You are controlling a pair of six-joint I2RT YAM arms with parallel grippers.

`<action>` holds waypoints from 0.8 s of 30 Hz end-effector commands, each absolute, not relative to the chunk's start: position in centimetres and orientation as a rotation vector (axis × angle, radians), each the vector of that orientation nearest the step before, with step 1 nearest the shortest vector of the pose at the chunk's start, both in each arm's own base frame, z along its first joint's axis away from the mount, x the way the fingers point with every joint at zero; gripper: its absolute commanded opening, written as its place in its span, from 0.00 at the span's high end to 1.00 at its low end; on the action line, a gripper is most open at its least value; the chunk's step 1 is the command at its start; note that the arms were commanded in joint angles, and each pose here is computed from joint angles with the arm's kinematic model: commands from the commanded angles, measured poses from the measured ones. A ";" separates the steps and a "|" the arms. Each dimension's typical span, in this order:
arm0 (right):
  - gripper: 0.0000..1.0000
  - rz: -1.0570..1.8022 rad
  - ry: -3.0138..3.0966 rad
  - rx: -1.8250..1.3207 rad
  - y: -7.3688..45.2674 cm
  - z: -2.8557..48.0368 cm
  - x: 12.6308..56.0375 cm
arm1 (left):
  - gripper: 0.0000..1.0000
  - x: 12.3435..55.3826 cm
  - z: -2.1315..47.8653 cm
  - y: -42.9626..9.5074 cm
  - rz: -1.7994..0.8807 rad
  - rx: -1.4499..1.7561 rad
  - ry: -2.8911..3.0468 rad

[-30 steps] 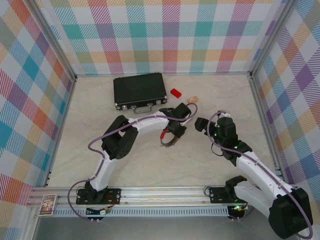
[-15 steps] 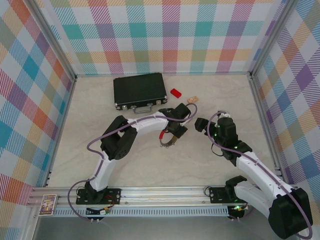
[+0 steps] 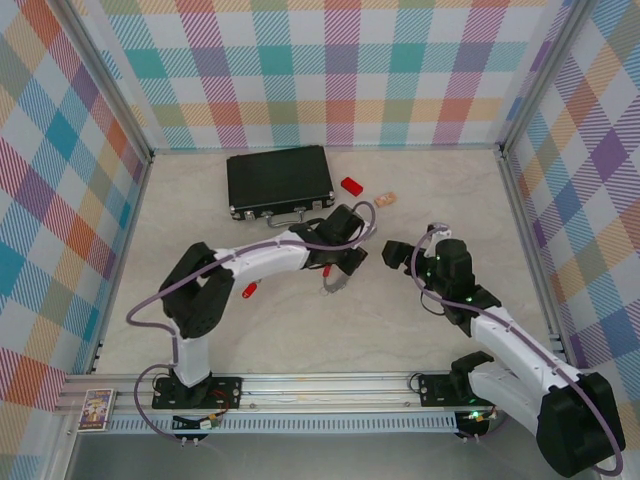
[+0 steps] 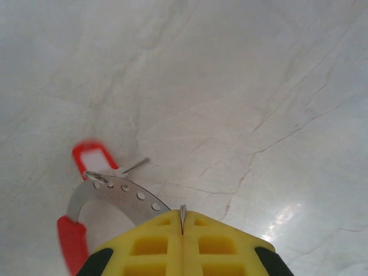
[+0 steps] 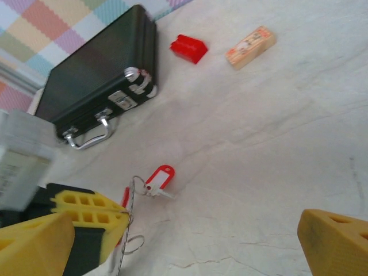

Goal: Put the keys on the keyring

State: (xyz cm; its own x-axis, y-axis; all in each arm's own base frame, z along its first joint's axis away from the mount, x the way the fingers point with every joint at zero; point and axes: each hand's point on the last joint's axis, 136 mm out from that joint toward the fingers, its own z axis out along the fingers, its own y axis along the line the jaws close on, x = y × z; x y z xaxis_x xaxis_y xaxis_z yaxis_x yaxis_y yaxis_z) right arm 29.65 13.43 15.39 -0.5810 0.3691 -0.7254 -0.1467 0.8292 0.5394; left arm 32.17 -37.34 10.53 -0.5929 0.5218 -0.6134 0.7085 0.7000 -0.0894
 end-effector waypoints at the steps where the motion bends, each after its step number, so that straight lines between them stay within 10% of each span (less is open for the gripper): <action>1: 0.01 0.841 1.977 0.021 15.8 18.2 29.8 | 1.00 33.0 15.7 -37.8 -0.574 0.855 2.181; 12: 0.21 1.027 1.930 -0.285 22.4 22.2 29.7 | 1.00 32.3 20.6 -33.3 -0.494 0.766 1.926; 24: 0.46 1.217 1.839 -0.466 26.3 26.6 29.1 | 1.00 29.2 26.1 -29.6 -1.009 0.680 1.654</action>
State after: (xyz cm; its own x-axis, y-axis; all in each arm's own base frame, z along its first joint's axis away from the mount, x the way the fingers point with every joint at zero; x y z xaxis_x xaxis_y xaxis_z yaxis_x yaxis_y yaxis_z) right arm 30.14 24.95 24.39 -0.5901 0.1620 -0.7909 -0.6133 0.5471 0.5697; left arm 30.89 -28.89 21.24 -0.3812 0.0900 -0.9201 0.7312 0.6383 -0.2406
